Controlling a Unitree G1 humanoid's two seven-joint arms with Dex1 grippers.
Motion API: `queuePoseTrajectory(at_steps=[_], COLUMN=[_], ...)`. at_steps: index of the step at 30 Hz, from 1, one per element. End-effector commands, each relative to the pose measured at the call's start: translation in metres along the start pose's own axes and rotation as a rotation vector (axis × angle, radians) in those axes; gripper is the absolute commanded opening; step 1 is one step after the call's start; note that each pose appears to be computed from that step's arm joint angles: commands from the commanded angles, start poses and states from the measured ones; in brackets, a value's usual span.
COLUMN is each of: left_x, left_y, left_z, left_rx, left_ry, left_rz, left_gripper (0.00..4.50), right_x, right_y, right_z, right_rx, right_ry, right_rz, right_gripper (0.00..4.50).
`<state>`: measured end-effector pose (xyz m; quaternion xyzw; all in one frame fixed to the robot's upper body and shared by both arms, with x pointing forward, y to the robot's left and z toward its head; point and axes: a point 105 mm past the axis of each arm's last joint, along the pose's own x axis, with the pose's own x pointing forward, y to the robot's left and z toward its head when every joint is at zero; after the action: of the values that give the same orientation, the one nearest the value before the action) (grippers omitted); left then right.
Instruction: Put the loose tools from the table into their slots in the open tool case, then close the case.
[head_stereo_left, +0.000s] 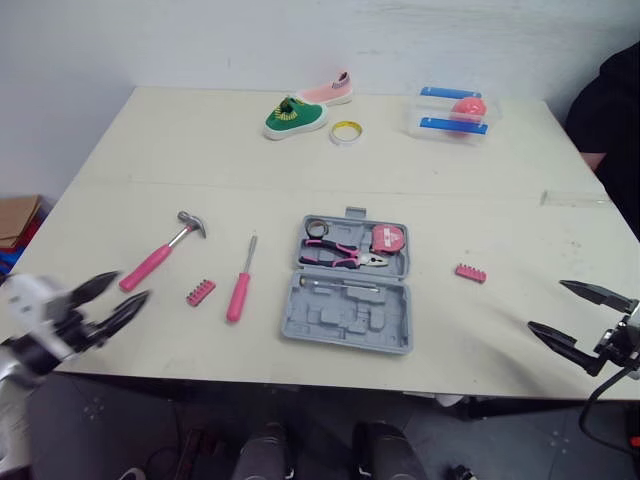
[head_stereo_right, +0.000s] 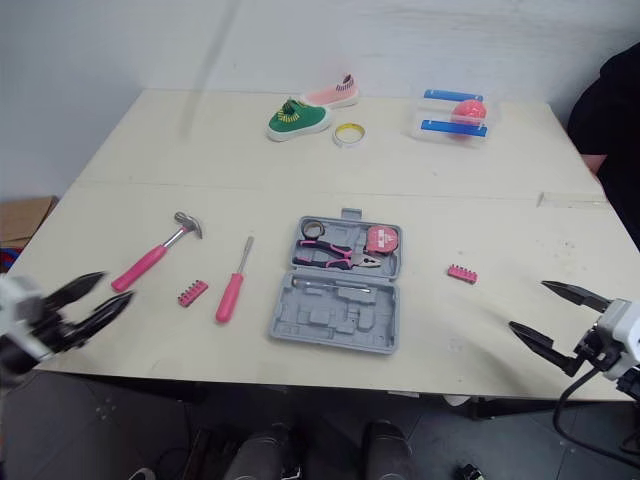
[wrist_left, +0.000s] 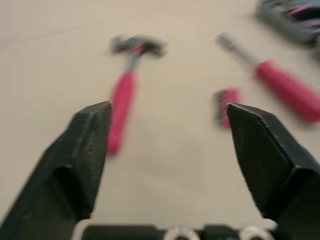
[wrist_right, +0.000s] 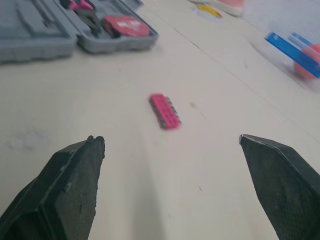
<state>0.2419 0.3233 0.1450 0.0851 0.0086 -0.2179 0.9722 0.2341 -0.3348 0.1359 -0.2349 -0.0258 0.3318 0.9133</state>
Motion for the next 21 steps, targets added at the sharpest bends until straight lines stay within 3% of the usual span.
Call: queuePoseTrajectory(at_steps=[1,5,12,16,21], left_x=[-0.112,-0.130,-0.102,-0.068,-0.024], left_y=[0.081,0.094,0.083,0.076,0.078], left_z=[-0.007,-0.006,0.000,0.013,0.015], left_rx=[0.011,0.009,-0.005,-0.002,0.031], left_ry=[0.064,0.060,0.026,0.021,0.132], left_rz=[0.519,0.610,0.506,0.373,0.231], left_gripper=[4.44,4.44,4.44,4.44,4.44], right_x=[-0.043,-0.056,-0.053,-0.024,0.023], right_y=[-0.022,-0.023,-0.024,-0.016,0.008], right_z=[-0.022,-0.035,-0.039,-0.021,0.028], right_rx=[-0.034,-0.009,0.000,0.005,0.003], right_ry=[0.114,0.162,0.130,-0.007,-0.241], right_rz=[-0.159,-0.192,-0.203,-0.127,0.029], right_gripper=[4.50,4.50,4.50,4.50,4.50])
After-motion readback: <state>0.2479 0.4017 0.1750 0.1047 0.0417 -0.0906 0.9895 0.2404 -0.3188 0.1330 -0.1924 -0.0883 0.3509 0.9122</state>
